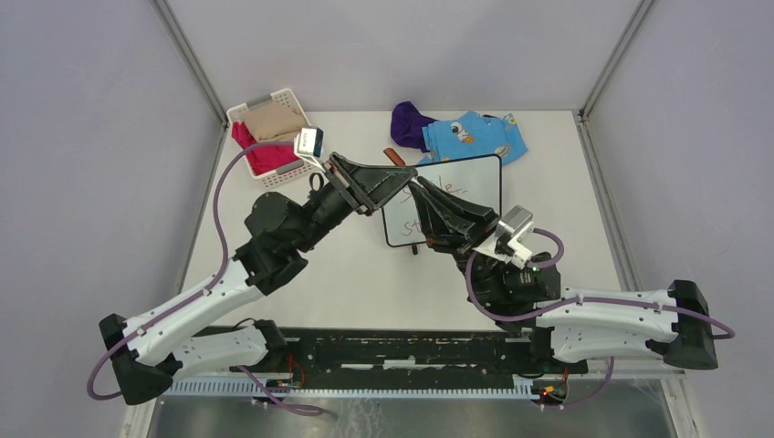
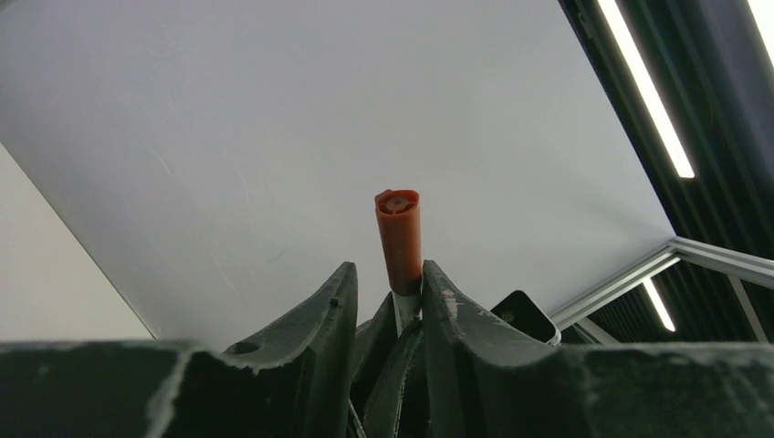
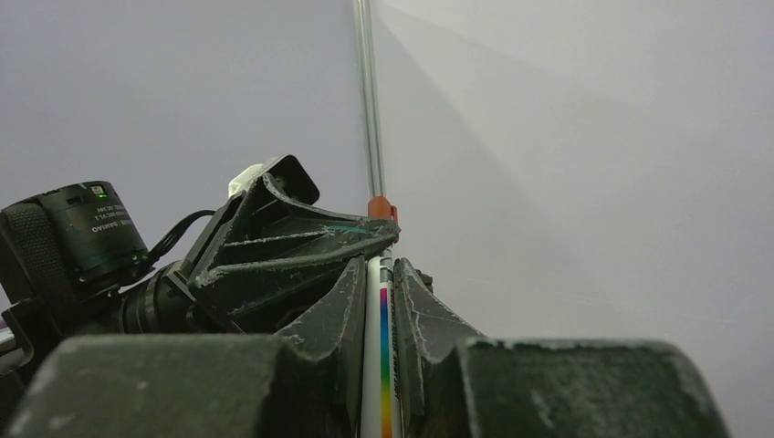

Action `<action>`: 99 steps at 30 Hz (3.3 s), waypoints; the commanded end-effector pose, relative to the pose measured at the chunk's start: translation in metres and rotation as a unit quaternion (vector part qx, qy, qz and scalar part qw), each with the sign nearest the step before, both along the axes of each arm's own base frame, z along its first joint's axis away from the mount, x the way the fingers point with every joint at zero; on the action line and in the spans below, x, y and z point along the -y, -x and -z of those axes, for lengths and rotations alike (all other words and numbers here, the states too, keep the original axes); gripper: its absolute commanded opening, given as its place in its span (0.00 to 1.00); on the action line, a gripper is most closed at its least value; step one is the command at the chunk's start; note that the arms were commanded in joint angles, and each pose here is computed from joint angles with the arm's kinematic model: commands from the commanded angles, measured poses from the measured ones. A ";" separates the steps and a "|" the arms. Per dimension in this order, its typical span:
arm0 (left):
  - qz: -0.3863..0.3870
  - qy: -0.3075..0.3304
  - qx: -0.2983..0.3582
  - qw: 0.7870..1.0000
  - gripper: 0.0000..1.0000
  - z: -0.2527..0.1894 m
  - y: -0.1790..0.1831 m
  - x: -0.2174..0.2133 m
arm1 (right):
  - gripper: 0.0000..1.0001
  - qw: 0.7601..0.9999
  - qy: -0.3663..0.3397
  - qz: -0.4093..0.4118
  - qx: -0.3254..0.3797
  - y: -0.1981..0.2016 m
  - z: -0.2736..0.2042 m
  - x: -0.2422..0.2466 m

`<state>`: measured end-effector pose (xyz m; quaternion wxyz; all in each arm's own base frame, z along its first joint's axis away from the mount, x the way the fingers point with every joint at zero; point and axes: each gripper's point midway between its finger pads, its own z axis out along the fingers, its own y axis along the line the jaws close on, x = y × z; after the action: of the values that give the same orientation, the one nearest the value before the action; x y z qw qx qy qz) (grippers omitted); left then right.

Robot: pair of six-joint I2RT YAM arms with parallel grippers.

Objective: Write a sentence on the whiteboard
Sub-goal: Close the pen cap at the center of the board, then place the whiteboard marker at the center of the board.

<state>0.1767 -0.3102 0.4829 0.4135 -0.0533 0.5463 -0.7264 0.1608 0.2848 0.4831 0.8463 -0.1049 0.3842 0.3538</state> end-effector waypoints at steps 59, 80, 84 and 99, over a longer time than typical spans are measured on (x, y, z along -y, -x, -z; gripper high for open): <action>-0.200 -0.666 -0.182 0.696 0.02 0.313 -0.113 -0.152 | 0.98 0.861 0.338 0.173 -0.339 -0.032 0.300 0.092; -0.107 -0.696 -0.294 0.646 0.02 0.446 -0.128 -0.156 | 0.98 0.862 0.329 0.164 -0.348 -0.032 0.306 0.098; -0.105 -0.697 -0.290 0.647 0.02 0.449 -0.130 -0.155 | 0.98 0.866 0.314 0.176 -0.348 -0.034 0.301 0.101; -0.088 -0.699 -0.300 0.643 0.02 0.463 -0.132 -0.150 | 0.98 0.875 0.253 0.201 -0.361 -0.036 0.296 0.121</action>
<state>0.2958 -0.1553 0.0189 0.1877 -0.0251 0.9815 -0.0271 0.1947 0.1692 0.1825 0.6395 -0.1318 0.7531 0.0808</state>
